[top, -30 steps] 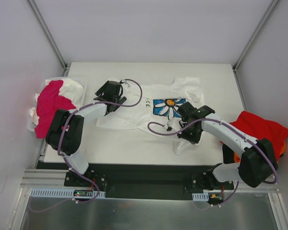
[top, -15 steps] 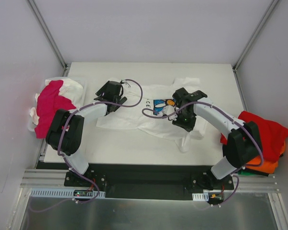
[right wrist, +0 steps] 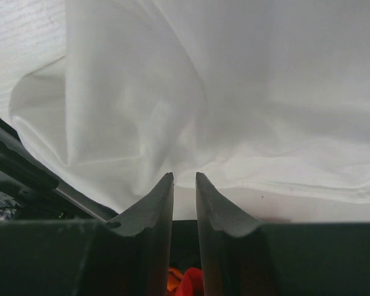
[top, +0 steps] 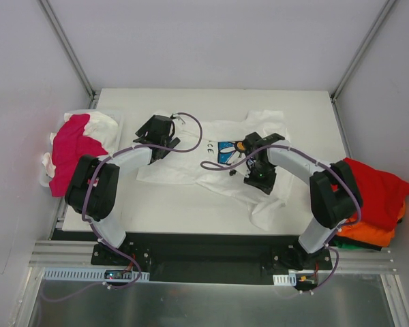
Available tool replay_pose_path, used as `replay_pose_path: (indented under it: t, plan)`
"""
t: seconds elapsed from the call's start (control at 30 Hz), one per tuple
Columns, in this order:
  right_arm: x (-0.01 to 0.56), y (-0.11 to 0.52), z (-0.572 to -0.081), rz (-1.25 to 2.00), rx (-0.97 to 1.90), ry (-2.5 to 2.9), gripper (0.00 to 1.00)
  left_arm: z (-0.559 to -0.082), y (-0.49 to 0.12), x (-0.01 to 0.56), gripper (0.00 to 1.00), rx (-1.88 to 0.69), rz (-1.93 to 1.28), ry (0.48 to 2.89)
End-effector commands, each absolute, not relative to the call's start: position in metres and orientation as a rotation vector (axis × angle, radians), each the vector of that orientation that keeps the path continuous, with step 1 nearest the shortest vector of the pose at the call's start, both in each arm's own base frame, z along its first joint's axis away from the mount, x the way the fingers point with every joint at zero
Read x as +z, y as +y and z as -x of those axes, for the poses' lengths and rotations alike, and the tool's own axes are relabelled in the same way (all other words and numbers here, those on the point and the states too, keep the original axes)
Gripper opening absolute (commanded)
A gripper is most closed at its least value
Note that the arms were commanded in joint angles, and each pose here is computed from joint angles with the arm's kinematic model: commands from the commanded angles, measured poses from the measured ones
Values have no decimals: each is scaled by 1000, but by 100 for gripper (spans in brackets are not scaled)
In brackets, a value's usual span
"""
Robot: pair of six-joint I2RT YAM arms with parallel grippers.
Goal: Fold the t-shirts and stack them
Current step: Flatten out the tshirt
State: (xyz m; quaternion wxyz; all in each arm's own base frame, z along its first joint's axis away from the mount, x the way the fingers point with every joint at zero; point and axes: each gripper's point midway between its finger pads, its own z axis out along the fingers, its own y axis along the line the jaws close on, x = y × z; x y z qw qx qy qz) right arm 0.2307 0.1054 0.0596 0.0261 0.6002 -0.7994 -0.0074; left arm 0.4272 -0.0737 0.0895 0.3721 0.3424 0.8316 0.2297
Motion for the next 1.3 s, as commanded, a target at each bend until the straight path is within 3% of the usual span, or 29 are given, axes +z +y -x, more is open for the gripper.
replay_pose_path:
  t: [0.0,0.47,0.57,0.8,1.27]
  plan:
    - [73,100,-217,-1871,-53,-2493,25,-426,-79,91,90,562,-860,2129]
    - [41,92,-202,-1803,-47,-2519,32,-422,-76,99,90,579,-850,2113]
    - [34,96,-207,-1804,-48,-2531,42,-421,-74,102,90,592,-852,2106]
    - [13,86,-244,-1767,122,-2601,45,-421,-69,112,90,631,-838,2090]
    - [32,51,-314,-1716,424,-2696,46,-419,-78,101,90,597,-842,2109]
